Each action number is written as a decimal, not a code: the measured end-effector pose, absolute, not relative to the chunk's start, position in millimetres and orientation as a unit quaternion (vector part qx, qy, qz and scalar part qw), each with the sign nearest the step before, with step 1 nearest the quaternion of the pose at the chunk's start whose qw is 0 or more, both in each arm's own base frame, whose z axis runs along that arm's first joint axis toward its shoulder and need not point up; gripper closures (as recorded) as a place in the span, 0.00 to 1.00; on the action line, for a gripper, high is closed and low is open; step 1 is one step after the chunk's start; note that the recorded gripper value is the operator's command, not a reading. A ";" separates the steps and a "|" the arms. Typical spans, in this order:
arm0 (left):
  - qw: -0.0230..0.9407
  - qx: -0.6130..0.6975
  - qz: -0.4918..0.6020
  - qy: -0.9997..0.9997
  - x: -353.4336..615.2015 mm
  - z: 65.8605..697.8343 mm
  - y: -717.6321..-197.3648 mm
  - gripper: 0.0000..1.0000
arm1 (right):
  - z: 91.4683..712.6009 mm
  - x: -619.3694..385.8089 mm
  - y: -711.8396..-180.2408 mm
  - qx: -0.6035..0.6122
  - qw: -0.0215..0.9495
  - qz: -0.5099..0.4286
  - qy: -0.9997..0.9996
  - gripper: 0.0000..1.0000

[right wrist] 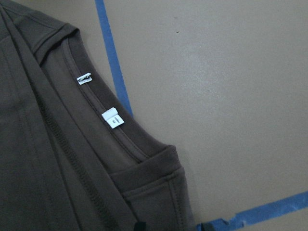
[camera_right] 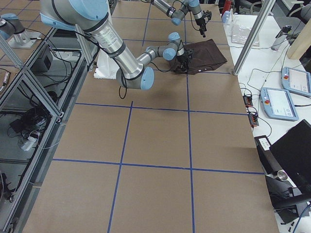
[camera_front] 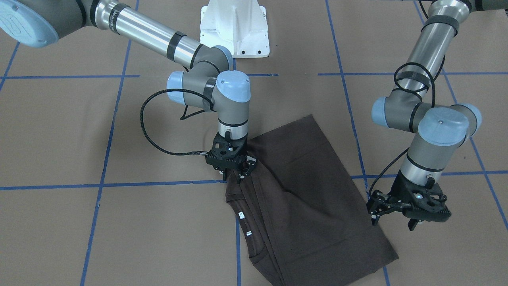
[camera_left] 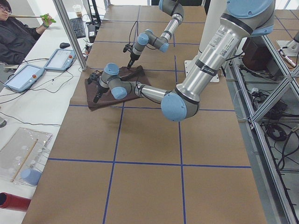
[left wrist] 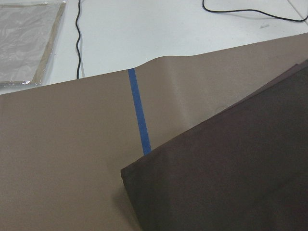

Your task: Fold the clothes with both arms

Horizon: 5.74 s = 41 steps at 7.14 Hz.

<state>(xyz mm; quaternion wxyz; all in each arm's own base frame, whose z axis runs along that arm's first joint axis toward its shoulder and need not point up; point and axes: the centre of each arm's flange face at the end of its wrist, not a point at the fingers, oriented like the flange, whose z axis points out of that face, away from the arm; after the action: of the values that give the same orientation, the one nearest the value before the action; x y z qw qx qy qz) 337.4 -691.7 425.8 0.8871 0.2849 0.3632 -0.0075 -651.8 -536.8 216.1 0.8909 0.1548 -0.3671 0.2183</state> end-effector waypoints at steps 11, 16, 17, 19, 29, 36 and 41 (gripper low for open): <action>0.885 0.288 -0.007 0.366 337.6 421.0 -690.6 0.00 | 221.8 -643.9 -523.7 0.160 0.892 0.210 -0.367 1.00; 0.884 0.288 -0.003 0.369 343.8 418.3 -687.6 0.00 | 270.5 -550.9 -324.2 0.179 0.898 0.147 -0.374 1.00; 0.884 0.288 -0.002 0.369 345.4 418.1 -686.9 0.00 | 285.7 -538.3 -300.2 0.183 0.900 0.141 -0.369 1.00; 0.883 0.288 -0.001 0.370 346.9 417.9 -686.1 0.00 | 303.6 -524.8 -277.9 0.185 0.904 0.132 -0.362 0.49; 0.883 0.283 -0.009 0.373 348.8 417.9 -685.1 0.00 | 283.5 -530.3 -224.1 0.155 0.855 0.135 -0.476 0.49; 0.884 0.281 -0.009 0.374 352.4 419.0 -682.8 0.00 | 294.4 -536.3 -222.6 0.156 0.860 0.138 -0.467 1.00; 0.885 0.277 -0.006 0.374 356.9 422.8 -679.5 0.00 | 344.9 -514.4 -223.6 0.204 0.874 0.149 -0.416 1.00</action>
<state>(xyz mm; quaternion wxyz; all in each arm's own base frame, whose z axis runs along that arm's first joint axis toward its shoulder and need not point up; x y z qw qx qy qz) 356.9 -679.5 422.8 0.8849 0.2775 0.3741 -0.0064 -514.4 -223.6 344.9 0.8736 0.2043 -0.4158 0.1492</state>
